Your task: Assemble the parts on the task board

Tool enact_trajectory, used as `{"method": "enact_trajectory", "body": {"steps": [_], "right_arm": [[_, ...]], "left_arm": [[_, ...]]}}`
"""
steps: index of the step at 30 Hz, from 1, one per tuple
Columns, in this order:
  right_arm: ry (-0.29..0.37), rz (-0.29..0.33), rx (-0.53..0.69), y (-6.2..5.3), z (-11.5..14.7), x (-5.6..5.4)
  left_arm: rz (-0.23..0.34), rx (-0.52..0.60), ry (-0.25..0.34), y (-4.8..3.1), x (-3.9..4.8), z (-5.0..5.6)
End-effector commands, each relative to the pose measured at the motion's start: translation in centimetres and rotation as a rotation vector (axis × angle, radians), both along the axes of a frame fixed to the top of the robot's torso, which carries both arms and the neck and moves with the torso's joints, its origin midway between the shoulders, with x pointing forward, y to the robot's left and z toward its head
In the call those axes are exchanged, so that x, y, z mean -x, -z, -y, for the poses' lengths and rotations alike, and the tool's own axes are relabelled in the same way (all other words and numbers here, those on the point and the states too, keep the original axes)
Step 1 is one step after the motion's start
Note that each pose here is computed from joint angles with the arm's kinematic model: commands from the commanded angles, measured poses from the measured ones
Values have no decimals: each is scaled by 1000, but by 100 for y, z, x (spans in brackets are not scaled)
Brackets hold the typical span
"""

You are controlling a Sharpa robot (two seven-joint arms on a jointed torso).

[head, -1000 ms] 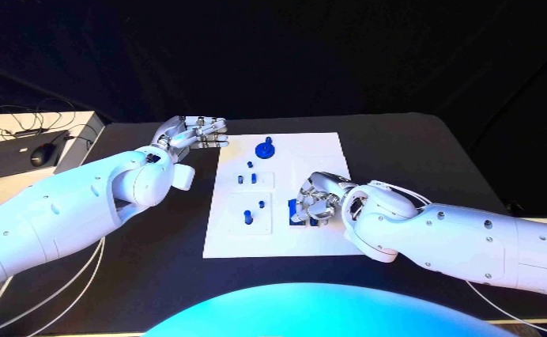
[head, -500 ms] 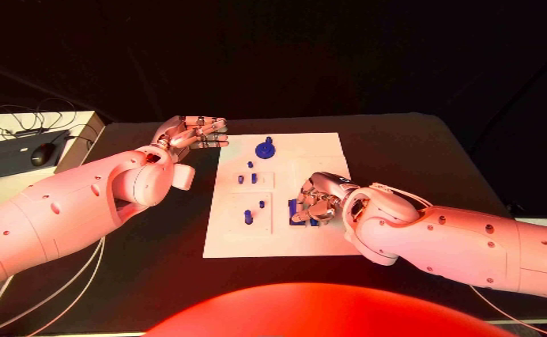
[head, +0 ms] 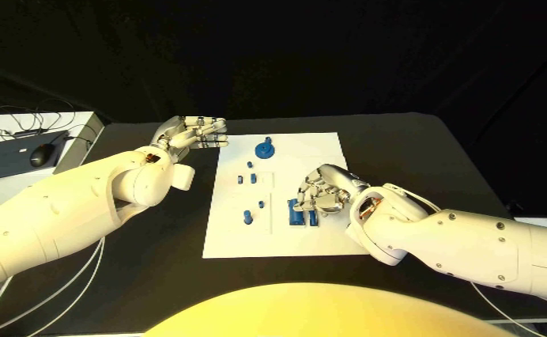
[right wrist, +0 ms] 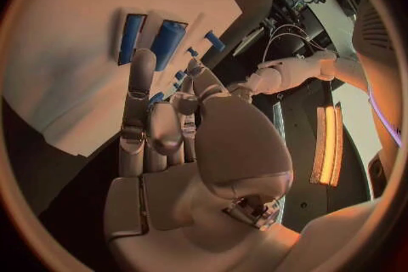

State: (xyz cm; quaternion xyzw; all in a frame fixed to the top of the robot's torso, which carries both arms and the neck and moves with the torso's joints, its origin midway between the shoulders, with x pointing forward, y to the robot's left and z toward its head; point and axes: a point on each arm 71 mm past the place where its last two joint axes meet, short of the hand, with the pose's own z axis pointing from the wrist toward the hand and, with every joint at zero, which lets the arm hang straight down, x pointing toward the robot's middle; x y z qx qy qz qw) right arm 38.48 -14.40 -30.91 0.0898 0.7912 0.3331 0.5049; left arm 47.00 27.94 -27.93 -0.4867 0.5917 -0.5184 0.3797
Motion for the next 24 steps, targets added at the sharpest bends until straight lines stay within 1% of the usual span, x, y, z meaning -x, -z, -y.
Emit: {"method": "enact_trajectory", "body": {"steps": [1,4,8,11,14,16,18,19,24], "right_arm": [[53,37,-156,-89,77,-28],[96,22,-224,-127,202,-78],[153,-15,-330,-154,366,-194],[206,-55,-444,-175,507,-350],[253,-71,-530,-200,612,-515],[279,-65,-577,-228,689,-649],[296,-51,-604,-249,751,-753],[310,-42,-625,-263,800,-827],[350,6,-677,-289,976,-1080]], "left_arm": [[11,14,14,-8,1,20],[12,14,13,-6,-1,21],[11,19,11,1,-6,27],[18,22,3,8,-17,29],[28,23,-15,15,-33,8],[39,23,-35,17,-46,-17],[47,22,-53,20,-58,-35],[51,21,-64,25,-68,-44],[68,9,-109,34,-112,-56]]}}
